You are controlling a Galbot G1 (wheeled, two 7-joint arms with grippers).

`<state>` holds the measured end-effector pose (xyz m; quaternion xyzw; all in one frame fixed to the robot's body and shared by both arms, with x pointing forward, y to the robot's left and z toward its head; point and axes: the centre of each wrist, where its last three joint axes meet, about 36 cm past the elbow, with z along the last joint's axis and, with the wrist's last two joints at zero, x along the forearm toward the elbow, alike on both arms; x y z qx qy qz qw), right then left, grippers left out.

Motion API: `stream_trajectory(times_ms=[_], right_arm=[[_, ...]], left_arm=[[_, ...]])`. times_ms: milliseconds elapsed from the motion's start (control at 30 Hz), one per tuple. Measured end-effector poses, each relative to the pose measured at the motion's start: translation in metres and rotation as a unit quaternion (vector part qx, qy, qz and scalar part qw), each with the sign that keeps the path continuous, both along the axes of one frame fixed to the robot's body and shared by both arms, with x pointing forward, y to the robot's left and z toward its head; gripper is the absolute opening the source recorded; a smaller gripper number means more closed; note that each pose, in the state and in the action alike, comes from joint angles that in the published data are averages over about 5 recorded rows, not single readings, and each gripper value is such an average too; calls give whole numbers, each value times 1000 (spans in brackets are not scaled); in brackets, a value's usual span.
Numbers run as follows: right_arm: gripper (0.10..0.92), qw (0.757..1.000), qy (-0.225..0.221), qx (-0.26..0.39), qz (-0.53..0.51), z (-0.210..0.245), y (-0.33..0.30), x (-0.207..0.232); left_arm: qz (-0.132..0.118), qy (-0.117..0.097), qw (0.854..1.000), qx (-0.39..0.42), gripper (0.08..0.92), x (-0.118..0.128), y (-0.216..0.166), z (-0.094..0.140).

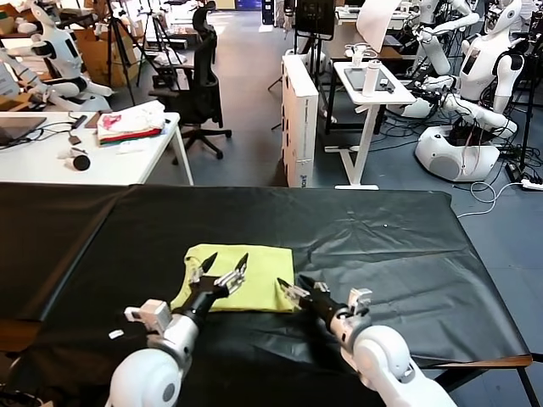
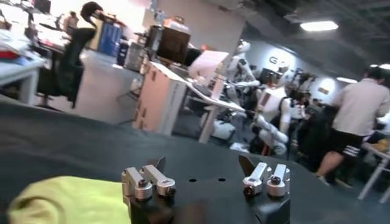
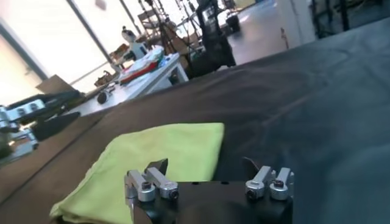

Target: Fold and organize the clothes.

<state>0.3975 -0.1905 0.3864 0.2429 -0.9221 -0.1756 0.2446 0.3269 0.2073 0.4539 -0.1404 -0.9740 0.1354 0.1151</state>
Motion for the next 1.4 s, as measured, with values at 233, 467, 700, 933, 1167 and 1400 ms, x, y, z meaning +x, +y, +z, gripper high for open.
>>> stream_trajectory(times_ms=[233, 467, 700, 933, 1167, 1400], right_arm=[[325, 1000, 6, 1, -2, -11, 1, 1], [167, 1000, 1, -12, -27, -12, -19, -3], [165, 998, -17, -47, -44, -4, -56, -10], [417, 987, -125, -98, -39, 10, -85, -26], [824, 949, -265, -162, -59, 16, -106, -52], [906, 930, -280, -220, -87, 21, -122, -93]], left_arm=[[19, 2, 1000, 6, 907, -7, 12, 0], [37, 5, 999, 11, 907, -10, 23, -5], [52, 4, 998, 22, 907, -7, 32, -11], [63, -22, 996, 62, 907, -4, 40, -19], [67, -41, 990, 117, 907, -10, 70, -16], [87, -47, 983, 157, 907, -37, 107, -7]])
